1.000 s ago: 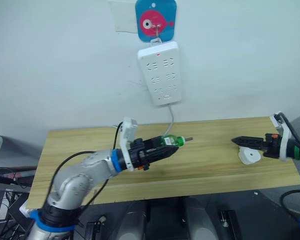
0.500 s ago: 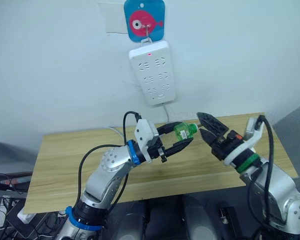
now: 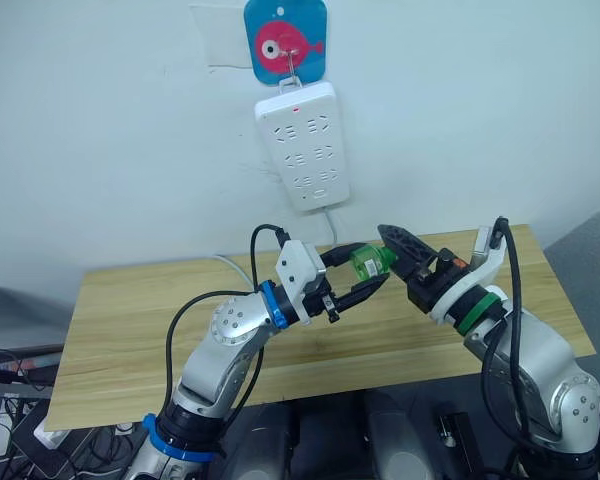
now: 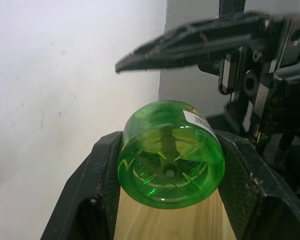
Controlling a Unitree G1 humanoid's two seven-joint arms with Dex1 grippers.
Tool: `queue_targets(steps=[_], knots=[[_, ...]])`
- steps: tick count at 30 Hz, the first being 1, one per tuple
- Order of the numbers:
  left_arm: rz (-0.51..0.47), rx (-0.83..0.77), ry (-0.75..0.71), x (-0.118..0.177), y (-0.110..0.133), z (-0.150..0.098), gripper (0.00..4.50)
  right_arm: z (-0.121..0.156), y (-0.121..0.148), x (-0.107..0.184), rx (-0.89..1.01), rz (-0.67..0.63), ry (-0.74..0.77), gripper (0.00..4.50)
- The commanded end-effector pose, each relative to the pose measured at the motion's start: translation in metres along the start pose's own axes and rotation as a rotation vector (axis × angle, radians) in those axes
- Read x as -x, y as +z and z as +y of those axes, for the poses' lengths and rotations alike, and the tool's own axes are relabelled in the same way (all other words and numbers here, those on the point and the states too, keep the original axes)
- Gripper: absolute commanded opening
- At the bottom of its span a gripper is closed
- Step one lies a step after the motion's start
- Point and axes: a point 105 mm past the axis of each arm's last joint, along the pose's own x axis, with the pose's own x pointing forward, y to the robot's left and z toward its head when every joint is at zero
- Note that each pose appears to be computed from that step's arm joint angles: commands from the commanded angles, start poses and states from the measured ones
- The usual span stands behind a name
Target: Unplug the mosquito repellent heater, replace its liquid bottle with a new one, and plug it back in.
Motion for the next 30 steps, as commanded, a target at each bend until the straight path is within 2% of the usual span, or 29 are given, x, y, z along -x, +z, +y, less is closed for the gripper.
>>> queue_targets(steps=[1,3,9,11,14,16,20,22,25,29,30], knots=[[-0.040,-0.020,-0.016,-0.002,0.010,-0.007,2.28,0.016,-0.005,0.004,0.007,0.018,0.074,1.39],[-0.041,-0.017,-0.018,-0.002,0.010,-0.008,2.28,0.016,-0.007,0.004,0.017,0.029,0.077,0.85],[-0.038,-0.016,-0.025,-0.002,0.010,-0.011,2.28,0.017,-0.009,0.005,0.017,0.033,0.086,0.85],[-0.018,-0.004,-0.036,0.002,0.009,-0.012,2.98,0.011,-0.002,0.007,0.016,0.003,0.059,0.85],[0.041,-0.013,-0.065,0.010,0.007,-0.012,3.82,0.001,0.009,0.012,0.063,-0.020,0.013,0.85],[0.111,-0.035,-0.078,0.019,0.003,-0.009,4.46,-0.009,0.016,0.015,0.168,-0.017,-0.026,0.85],[0.195,-0.047,-0.124,0.028,0.005,-0.005,4.50,-0.028,0.032,0.018,0.358,-0.034,-0.105,0.85],[0.250,-0.040,-0.177,0.030,0.002,-0.010,4.50,-0.045,0.030,0.016,0.554,0.007,-0.166,0.85],[0.288,-0.041,-0.208,0.031,-0.002,-0.014,4.50,-0.076,0.019,0.008,0.973,0.110,-0.226,0.85],[0.306,-0.024,-0.205,0.031,-0.006,-0.018,4.50,-0.105,0.038,-0.003,1.220,-0.027,-0.296,0.85],[0.315,-0.018,-0.199,0.032,-0.008,-0.018,4.50,-0.108,0.044,-0.006,1.334,-0.069,-0.301,0.85]])
